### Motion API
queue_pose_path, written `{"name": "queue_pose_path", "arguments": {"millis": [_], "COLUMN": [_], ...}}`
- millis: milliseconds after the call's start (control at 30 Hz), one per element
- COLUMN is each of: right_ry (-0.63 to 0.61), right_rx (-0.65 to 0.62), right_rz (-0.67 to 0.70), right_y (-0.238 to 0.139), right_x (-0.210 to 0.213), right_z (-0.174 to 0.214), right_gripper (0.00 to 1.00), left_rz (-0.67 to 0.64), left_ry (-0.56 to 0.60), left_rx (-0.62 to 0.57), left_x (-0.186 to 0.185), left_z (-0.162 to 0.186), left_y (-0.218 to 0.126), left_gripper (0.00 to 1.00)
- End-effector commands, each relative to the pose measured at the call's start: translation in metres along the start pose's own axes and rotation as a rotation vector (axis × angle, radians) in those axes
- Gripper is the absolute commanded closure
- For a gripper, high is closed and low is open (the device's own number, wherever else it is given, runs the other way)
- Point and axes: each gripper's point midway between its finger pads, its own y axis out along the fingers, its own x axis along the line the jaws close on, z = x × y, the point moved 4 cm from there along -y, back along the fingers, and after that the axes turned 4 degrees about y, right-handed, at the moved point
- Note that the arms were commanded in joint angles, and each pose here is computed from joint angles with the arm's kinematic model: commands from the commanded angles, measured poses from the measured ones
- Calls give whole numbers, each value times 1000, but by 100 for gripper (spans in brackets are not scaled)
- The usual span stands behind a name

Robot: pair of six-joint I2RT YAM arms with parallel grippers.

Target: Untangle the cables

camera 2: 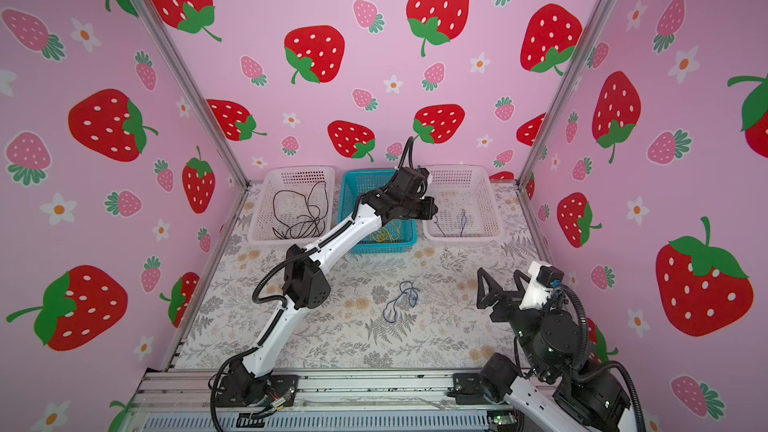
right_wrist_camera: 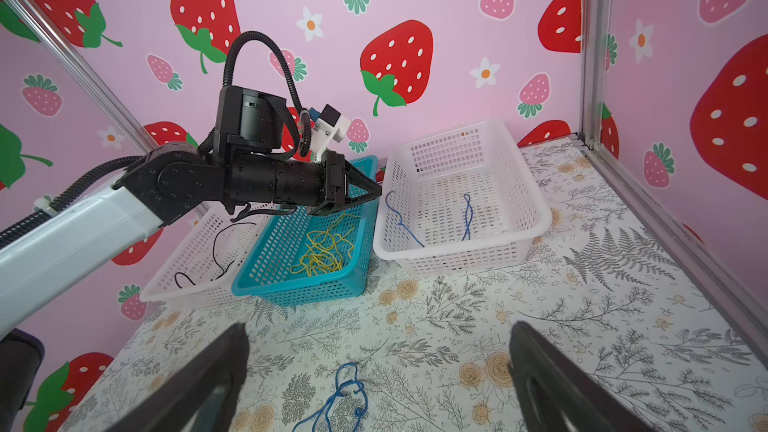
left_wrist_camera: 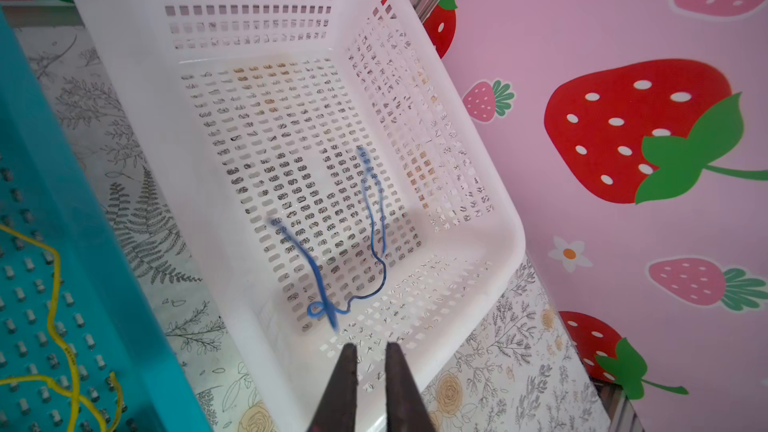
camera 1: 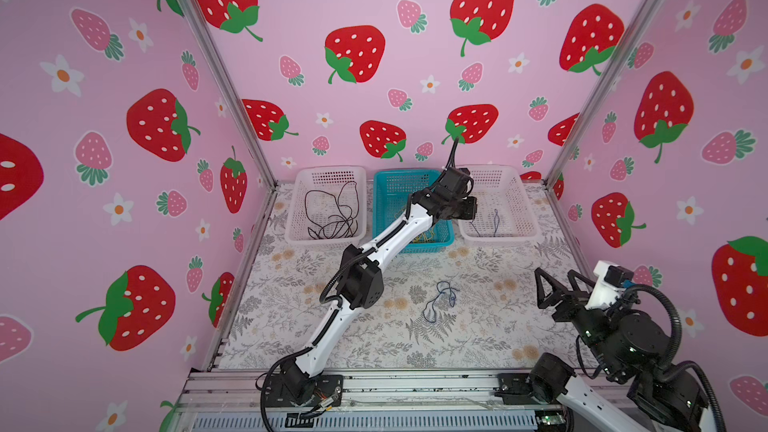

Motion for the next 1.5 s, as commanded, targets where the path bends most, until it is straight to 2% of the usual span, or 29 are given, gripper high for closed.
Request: {"name": "queue_pose_path", "arguments": {"millis": [0,100,267,433,567,667,867,933,1100,1267,1467], "right_ry": [1,-21,-62,-76,-62,-33,-12,-10,-32,-67,-89], "right_rx": [16,53,148,281,388,452,579,607,686,745,793], "right_rz": [-21,-20,-26,-45,-95,-146,-189,-195,-189,-147,-116], "right_y": [1,7,23,46,65,76,95,101,113,124,136], "right_x": [3,9,23,40,53,61,66,67,68,64,63], "right_z": [3,6,16,42,74,100,152,166,196,222,247], "right_gripper": [1,1,1,1,1,1,2,4,12,23,35], "left_rz": [75,73,42,-79,-162,-206,-346,-388,-486,-613,-735], "left_ry": [31,63,161,282,336,341,272,247,219,214,203], "left_rx": [-123,-146,-193,-222,-260,-281,-321,-326,-331,-286,-315], "left_x": [-27,-32,-45,-42,-36,-28,-1,9,35,66,95], "left_z": [-38,-46,-61,-61,-49,-31,12,29,77,125,166], "left_y": [-32,-46,-94,-152,-202,-232,-292,-307,-344,-368,-390], "left_gripper": [74,64,48,34,28,22,12,2,1,1,1]}}
